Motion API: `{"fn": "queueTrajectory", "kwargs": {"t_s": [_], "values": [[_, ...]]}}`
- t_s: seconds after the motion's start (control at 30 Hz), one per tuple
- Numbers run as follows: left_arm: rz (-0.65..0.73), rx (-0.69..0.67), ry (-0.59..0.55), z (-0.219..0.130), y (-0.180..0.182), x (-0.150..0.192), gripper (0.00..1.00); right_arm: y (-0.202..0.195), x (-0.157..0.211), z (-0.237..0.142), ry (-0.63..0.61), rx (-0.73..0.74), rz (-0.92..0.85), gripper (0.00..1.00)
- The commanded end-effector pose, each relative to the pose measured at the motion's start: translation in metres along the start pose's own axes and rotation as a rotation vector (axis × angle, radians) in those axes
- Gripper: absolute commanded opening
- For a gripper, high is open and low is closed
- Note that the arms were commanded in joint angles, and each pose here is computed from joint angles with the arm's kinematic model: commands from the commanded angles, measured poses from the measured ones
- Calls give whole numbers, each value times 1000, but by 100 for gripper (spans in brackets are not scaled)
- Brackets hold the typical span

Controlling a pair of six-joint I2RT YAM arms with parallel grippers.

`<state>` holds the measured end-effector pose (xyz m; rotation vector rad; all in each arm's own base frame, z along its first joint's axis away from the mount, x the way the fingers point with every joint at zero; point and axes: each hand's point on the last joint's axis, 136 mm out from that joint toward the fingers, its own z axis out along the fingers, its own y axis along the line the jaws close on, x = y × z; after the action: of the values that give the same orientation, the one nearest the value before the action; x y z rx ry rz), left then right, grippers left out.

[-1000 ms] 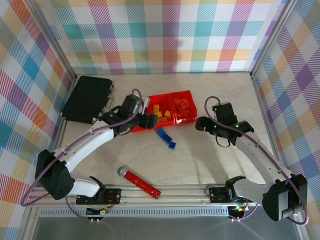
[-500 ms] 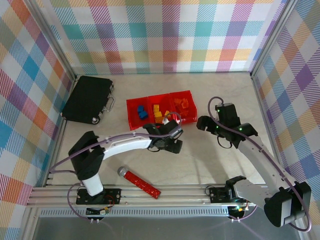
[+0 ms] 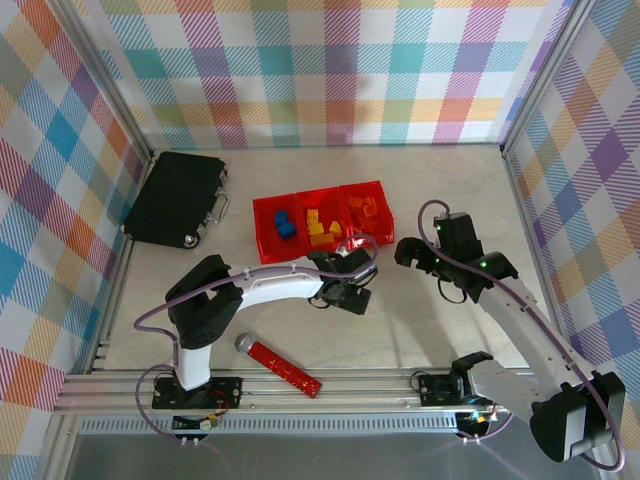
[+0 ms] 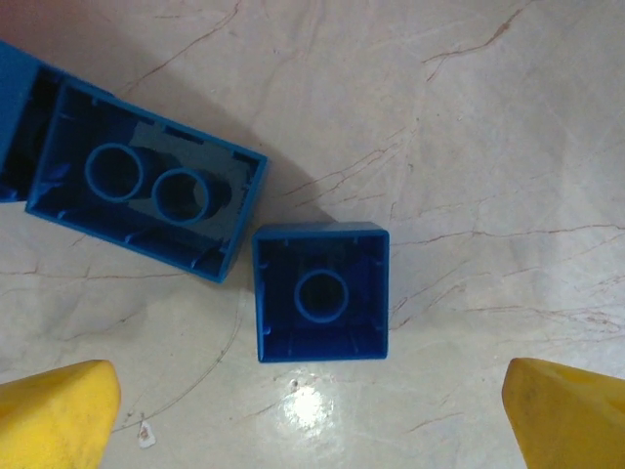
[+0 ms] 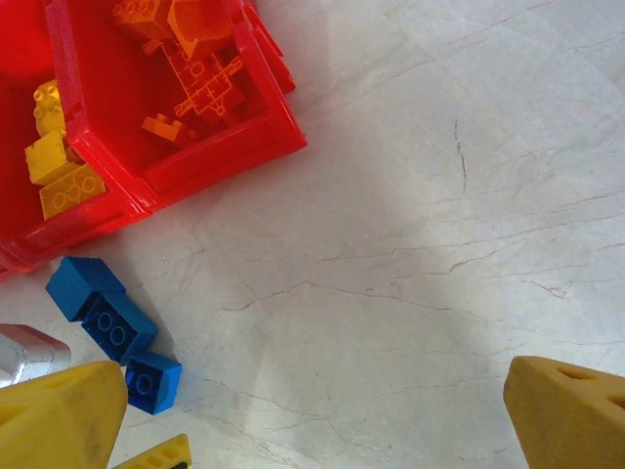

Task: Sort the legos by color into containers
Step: Pick up the lego from the middle-left of the table.

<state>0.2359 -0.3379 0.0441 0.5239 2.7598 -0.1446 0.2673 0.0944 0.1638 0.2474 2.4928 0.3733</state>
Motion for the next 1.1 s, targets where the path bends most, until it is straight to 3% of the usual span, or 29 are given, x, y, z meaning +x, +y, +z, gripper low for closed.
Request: {"fn": "queueTrajectory", "kwargs": {"t_s": [0.0,0.47,1.07], "values": [[-11,24,-7,1,-11,-7,100,-7,-1,0,1,31,-4,99],[-21,40,13,19,-24,-12,95,-10,-2,-4,-8,29,3,99],[-73,-47,23,30,-5,-15,53,-16,2,-8,-11,51,-5,99]]}}
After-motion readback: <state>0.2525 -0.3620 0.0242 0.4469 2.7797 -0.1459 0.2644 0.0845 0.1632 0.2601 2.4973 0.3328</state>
